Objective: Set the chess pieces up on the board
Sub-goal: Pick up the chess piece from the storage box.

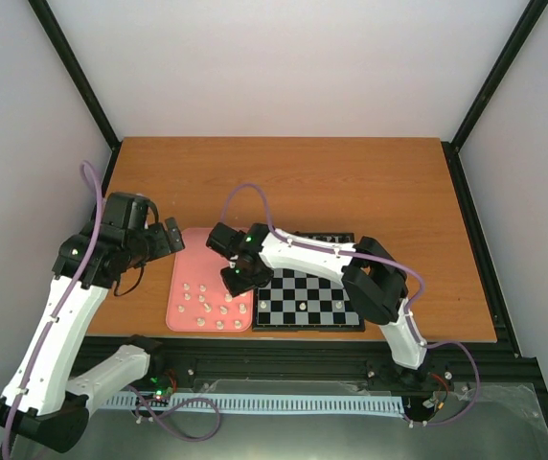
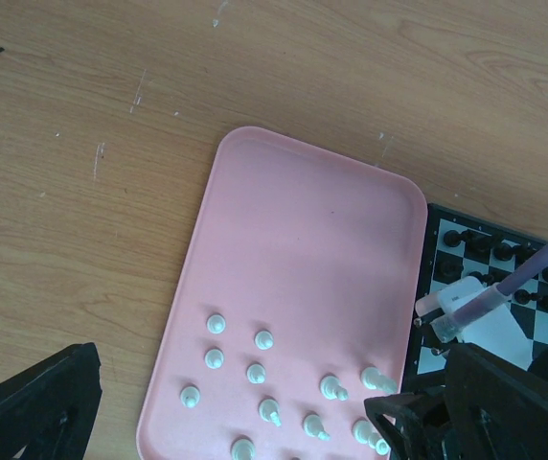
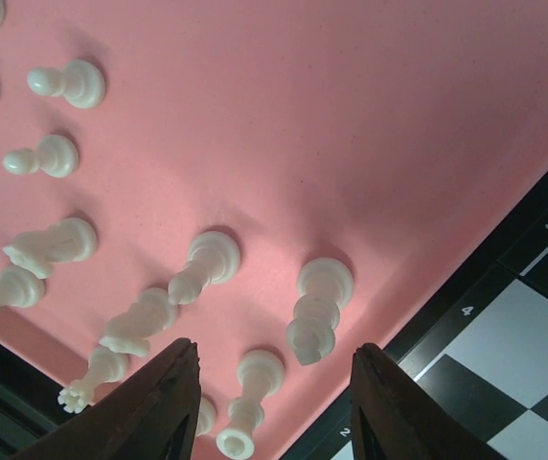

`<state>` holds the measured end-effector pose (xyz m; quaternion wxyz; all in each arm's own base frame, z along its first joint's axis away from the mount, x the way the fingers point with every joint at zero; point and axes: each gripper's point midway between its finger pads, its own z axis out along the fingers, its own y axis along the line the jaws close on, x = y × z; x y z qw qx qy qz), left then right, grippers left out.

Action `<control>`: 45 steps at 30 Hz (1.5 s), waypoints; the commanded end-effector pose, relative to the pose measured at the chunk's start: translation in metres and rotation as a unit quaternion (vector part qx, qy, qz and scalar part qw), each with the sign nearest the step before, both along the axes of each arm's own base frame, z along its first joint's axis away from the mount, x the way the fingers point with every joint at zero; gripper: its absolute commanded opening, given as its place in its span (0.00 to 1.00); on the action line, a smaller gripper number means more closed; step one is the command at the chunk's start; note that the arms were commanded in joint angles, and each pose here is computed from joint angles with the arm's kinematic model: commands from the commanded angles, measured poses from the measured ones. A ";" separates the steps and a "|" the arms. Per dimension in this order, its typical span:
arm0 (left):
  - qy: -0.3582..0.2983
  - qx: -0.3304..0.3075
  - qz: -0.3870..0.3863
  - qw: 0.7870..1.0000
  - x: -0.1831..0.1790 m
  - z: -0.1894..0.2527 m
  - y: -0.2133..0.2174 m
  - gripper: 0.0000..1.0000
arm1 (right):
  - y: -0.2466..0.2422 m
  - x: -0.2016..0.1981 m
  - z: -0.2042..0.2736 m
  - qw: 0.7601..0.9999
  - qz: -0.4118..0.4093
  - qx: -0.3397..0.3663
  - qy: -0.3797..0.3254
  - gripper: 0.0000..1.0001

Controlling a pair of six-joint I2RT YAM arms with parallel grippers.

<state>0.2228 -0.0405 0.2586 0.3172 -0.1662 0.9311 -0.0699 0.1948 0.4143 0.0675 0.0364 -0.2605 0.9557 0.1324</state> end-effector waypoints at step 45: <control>-0.013 -0.008 -0.024 1.000 0.001 0.010 -0.006 1.00 | 0.000 0.015 -0.023 0.998 -0.013 -0.064 -0.021 0.14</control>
